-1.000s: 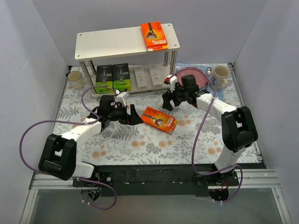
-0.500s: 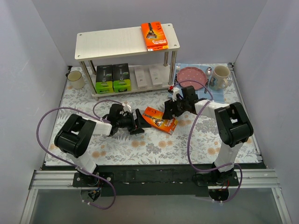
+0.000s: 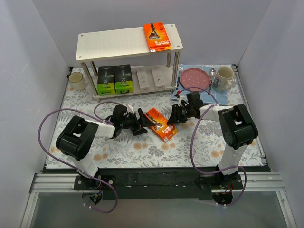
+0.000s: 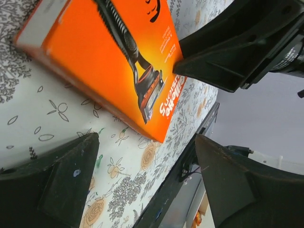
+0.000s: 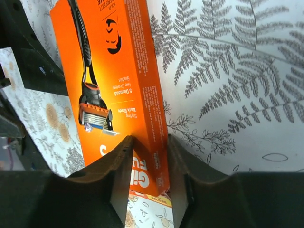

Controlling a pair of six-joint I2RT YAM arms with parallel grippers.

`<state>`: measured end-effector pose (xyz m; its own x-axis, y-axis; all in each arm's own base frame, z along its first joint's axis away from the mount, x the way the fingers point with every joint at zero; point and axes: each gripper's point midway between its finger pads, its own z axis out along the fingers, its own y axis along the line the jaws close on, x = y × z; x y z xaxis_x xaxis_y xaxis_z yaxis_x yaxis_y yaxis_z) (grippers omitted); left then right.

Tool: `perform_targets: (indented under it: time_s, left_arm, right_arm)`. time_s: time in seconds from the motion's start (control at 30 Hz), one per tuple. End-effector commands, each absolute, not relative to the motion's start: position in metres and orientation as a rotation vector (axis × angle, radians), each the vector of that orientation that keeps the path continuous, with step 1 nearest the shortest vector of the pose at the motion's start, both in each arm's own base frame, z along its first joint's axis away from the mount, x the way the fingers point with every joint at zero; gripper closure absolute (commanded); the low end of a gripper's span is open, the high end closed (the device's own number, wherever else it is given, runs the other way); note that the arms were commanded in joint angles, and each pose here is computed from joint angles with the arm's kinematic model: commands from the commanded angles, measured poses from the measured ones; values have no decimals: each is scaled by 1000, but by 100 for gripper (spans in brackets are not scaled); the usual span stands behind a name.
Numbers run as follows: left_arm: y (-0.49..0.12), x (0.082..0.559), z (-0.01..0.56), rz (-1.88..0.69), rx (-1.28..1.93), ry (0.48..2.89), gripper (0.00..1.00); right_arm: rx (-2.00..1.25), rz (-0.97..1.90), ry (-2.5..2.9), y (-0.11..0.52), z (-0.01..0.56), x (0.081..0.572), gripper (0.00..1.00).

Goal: Place and organize the shaving razors onto the shelf

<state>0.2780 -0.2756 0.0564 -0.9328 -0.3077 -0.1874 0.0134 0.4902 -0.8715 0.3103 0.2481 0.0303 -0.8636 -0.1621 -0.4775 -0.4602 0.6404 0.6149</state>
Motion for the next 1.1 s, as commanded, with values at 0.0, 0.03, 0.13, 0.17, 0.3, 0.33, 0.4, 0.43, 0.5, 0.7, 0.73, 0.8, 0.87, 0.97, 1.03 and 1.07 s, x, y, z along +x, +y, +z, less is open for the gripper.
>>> perform_targets:
  time_s: [0.0,0.03,0.13,0.17,0.3,0.33,0.4,0.43,0.5,0.7,0.73,0.8,0.87,0.97,1.03,1.07]
  left_arm:
    - [-270,268,68,-1417,-269,2411,17]
    - [-267,258,60,-1411,-289,2448,17]
    - [-267,240,59,-1426,-274,2474,14]
    - [-268,234,57,-1430,-263,2488,14]
    - [-278,226,51,-1444,-233,2504,14]
    - [-281,229,52,-1454,-223,2485,14]
    - [-288,233,50,-1465,-234,2484,14]
    - [-292,236,44,-1472,-232,2486,15]
    - [-299,242,44,-1489,-248,2487,16]
    - [-308,245,32,-1537,-254,2499,22]
    - [-309,246,33,-1543,-245,2488,24]
    - [-312,247,32,-1555,-239,2490,29]
    - [-314,250,32,-1564,-229,2481,35]
    - [-318,256,37,-1572,-203,2452,42]
    - [-319,260,39,-1558,-178,2444,54]
    - [-321,263,43,-1558,-163,2434,59]
  right_arm:
    - [-261,1168,2671,238,5,282,62]
    - [-221,1169,2690,234,0,278,65]
    - [-121,1206,2708,233,-3,276,69]
    - [-83,1222,2722,233,-5,272,69]
    - [-20,1270,2744,233,-10,267,69]
    - [-7,1271,2748,233,-11,267,69]
    - [21,1265,2767,232,-14,265,69]
    - [29,1256,2769,230,-16,267,70]
    - [53,1245,2788,225,-20,264,69]
    - [72,1230,2770,216,-21,266,68]
    - [81,1232,2766,217,-21,266,68]
    - [82,1232,2757,217,-19,268,67]
    - [75,1240,2745,219,-16,271,67]
    - [53,1248,2727,220,-10,274,67]
    - [31,1247,2715,220,-7,275,67]
    - [19,1247,2703,221,-3,278,67]
